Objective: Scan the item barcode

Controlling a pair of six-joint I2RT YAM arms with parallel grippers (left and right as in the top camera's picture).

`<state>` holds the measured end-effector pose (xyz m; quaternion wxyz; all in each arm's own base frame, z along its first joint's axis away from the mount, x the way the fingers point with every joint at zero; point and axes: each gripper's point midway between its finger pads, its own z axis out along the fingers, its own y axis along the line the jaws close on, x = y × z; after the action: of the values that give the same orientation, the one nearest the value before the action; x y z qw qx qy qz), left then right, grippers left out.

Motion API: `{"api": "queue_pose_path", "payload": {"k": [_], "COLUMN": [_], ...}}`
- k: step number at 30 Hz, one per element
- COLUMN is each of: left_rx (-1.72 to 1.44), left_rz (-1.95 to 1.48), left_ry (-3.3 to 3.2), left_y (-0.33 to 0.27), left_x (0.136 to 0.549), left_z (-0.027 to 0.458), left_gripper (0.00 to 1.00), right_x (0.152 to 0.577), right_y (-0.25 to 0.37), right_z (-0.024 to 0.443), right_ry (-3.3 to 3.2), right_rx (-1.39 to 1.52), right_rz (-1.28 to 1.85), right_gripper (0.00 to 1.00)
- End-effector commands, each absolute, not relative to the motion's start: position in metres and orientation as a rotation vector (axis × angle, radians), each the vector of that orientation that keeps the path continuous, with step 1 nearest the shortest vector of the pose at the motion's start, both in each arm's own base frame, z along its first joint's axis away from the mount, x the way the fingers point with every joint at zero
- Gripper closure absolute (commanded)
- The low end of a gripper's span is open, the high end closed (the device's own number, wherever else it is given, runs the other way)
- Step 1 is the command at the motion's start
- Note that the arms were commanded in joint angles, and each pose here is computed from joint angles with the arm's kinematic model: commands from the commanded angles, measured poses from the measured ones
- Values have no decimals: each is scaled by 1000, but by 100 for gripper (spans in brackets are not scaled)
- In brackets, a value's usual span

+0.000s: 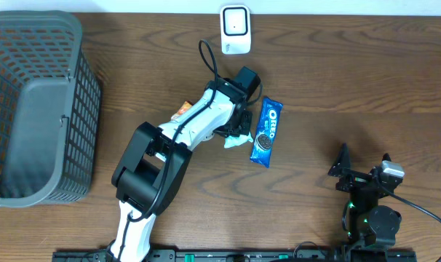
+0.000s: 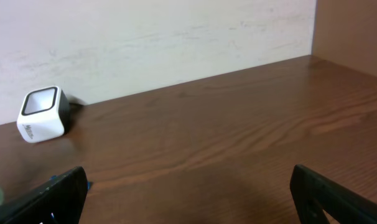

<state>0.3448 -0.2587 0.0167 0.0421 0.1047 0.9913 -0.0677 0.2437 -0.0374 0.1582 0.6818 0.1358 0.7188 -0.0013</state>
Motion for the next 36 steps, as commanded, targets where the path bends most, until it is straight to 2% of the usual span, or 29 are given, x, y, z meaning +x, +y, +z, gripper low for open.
{"api": "queue_pose_path", "payload": {"k": [1,11,14,29,36], "left_rx": [373,386,391,405,405], "left_rz": [-182,-239,-251,-99,-47], "left_ry": [3081,2947,2930,3133,3123], "left_y": [-256,-264,-266,-249,-245], "left_x": [332,346,346,312,315], "left_z": [5,75,82,1,-2], "left_gripper": [93,93,93,93,93], "right_x": [244,244,244,244,244], "right_y": [-35,-35,-35,-35,-35], "right_z": [157,157,157,157,157], "right_ry": [1619,1619,1619,1619,1619], "right_rx": [288,288,288,288,288], "right_rz": [-4,-4,-4,-4,-4], "right_gripper": [1,1,1,1,1]}}
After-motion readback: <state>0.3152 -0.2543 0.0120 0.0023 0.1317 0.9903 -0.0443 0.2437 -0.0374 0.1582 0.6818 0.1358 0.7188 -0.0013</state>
